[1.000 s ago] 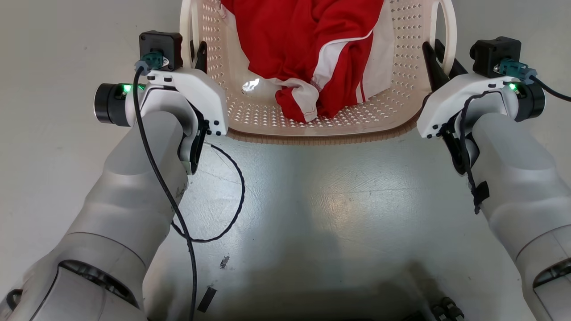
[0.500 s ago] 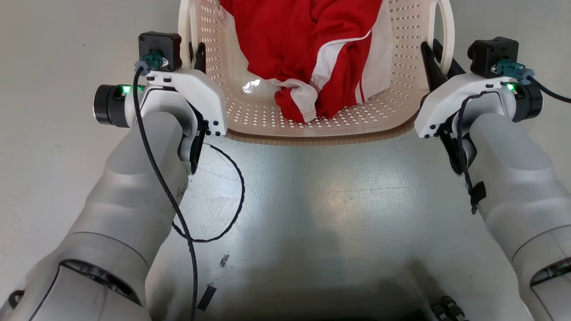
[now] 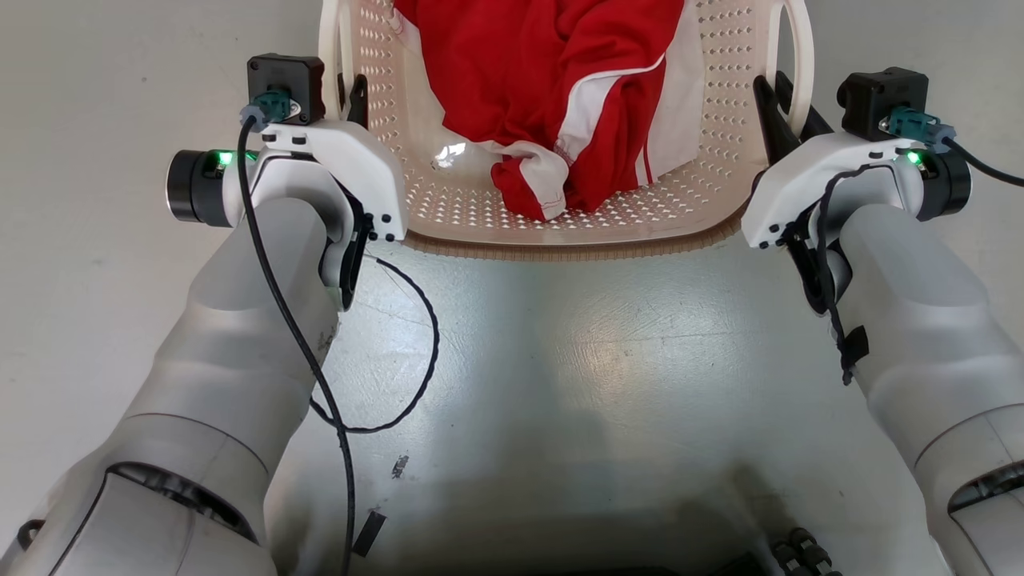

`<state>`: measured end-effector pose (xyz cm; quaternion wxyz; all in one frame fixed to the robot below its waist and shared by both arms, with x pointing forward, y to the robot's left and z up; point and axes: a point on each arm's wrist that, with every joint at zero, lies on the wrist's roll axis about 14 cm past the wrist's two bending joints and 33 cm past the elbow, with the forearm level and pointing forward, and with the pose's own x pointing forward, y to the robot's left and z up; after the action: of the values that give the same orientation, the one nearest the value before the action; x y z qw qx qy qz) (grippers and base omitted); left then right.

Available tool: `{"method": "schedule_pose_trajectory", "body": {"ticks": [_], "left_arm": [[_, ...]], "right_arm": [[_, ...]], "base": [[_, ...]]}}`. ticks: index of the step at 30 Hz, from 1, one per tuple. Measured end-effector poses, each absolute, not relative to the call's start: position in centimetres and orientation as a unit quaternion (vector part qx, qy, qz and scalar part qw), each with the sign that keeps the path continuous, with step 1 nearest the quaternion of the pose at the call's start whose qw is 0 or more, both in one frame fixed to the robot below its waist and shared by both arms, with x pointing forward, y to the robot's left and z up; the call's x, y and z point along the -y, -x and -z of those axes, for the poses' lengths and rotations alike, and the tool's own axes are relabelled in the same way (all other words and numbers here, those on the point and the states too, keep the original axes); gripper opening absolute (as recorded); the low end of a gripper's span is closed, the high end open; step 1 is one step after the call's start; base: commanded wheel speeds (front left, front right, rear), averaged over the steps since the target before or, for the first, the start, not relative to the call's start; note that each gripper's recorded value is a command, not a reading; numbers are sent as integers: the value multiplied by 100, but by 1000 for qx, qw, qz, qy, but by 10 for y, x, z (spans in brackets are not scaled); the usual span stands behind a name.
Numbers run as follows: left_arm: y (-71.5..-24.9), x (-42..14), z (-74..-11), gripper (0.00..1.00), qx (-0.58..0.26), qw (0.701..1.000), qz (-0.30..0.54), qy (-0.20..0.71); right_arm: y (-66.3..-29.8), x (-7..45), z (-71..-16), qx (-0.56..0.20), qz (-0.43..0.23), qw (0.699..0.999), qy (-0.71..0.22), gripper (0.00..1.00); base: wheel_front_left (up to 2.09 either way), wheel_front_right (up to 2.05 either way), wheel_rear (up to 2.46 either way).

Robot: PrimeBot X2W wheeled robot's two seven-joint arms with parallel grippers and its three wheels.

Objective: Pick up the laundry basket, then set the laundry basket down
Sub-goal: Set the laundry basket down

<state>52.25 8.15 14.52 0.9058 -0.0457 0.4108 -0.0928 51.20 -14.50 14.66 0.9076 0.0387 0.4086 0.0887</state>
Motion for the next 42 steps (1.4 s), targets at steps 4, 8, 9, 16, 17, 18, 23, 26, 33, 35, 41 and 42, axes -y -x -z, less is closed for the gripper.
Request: {"method": "schedule_pose_trajectory", "body": {"ticks": [4, 8, 9, 16, 17, 18, 23, 26, 33, 35, 41, 42], "left_arm": [[-522, -81, -145, 27, -412, 905, 89, 51], [-528, -83, -146, 100, -404, 909, 77, 59], [-529, -84, -147, 100, -404, 910, 72, 60], [-531, -84, -151, 100, -400, 912, 70, 67], [-532, -84, -152, 100, -399, 912, 70, 67], [-532, -85, -153, 100, -398, 912, 69, 67], [-535, -86, -163, 100, -391, 915, 64, 71], [-535, -84, -174, 100, -383, 918, 62, 79], [-537, -83, -213, 100, -339, 933, 57, 103], [-536, -86, -226, 100, -325, 938, 54, 104], [-530, -91, -270, 100, -281, 952, 54, 109], [-528, -92, -280, 100, -271, 954, 55, 113]], "right_arm": [[-511, 148, -145, -412, -80, 907, -43, 38], [-511, 156, -143, -413, -76, 907, -34, 100], [-512, 158, -143, -412, -74, 907, -32, 100], [-522, 162, -152, -392, -67, 917, -35, 100], [-525, 162, -155, -387, -66, 919, -35, 100], [-527, 162, -157, -384, -66, 921, -35, 100], [-533, 158, -174, -357, -67, 931, -41, 100], [-534, 157, -186, -341, -66, 937, -45, 100], [-542, 161, -232, -280, -64, 957, -40, 100], [-544, 165, -249, -260, -60, 963, -37, 100], [-541, 174, -299, -209, -51, 976, -25, 100], [-538, 175, -306, -204, -50, 977, -23, 100]], "base": [[0, 0, 0], [0, 0, 0], [0, 0, 0], [0, 0, 0], [0, 0, 0], [0, 0, 0], [0, 0, 0], [0, 0, 0], [0, 0, 0], [0, 0, 0], [0, 0, 0], [0, 0, 0]]}}
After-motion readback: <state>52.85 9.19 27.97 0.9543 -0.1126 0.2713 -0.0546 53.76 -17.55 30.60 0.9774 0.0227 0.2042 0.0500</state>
